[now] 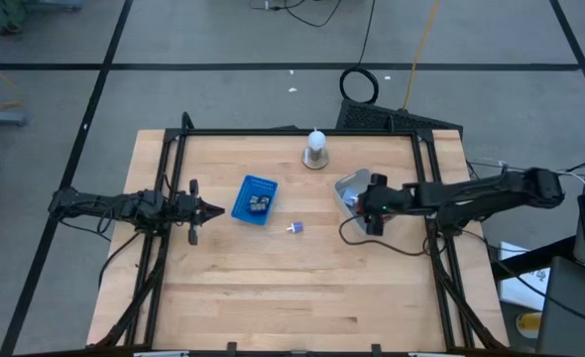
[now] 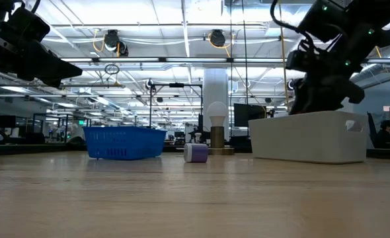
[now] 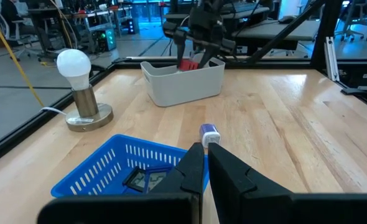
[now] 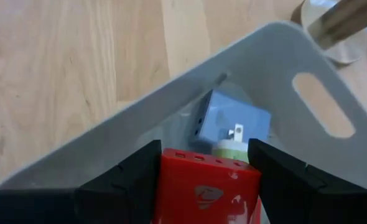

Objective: Pick & Place Office items
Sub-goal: Put the red charger into the gray bin

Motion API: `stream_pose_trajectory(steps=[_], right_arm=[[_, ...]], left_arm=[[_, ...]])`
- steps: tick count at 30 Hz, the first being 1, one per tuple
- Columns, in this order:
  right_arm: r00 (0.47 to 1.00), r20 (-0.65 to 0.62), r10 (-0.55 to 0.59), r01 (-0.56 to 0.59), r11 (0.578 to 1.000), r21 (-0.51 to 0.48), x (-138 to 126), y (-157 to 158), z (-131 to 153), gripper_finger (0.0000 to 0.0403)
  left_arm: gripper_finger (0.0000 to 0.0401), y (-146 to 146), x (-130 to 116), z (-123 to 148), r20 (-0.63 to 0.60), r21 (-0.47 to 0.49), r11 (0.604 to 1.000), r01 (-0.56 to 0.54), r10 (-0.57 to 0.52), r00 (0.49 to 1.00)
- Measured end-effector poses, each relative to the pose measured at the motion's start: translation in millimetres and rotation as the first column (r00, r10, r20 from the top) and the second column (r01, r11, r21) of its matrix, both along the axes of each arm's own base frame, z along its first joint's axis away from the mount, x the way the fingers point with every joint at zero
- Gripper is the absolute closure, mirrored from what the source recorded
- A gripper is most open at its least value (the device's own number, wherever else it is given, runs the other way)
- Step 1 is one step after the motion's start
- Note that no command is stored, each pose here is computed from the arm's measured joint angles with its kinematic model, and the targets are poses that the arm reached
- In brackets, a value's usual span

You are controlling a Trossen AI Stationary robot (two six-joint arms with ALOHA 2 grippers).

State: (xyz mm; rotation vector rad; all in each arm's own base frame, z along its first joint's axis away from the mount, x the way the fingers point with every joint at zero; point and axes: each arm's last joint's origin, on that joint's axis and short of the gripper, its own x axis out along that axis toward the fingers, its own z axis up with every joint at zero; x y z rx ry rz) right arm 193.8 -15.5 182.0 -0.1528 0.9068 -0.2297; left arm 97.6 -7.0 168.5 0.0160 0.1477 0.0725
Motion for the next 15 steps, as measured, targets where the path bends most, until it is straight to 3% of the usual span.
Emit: stream_pose_trajectory(steps=[15], right_arm=[[0.994, -0.112, 0.013, -0.014, 1.000, -0.007, 6, 0, -18, 0.0185]], left_arm=[[0.0375, 0, 0, 0, -0.001, 0.003, 1.000, 0.000, 0.000, 1.000]])
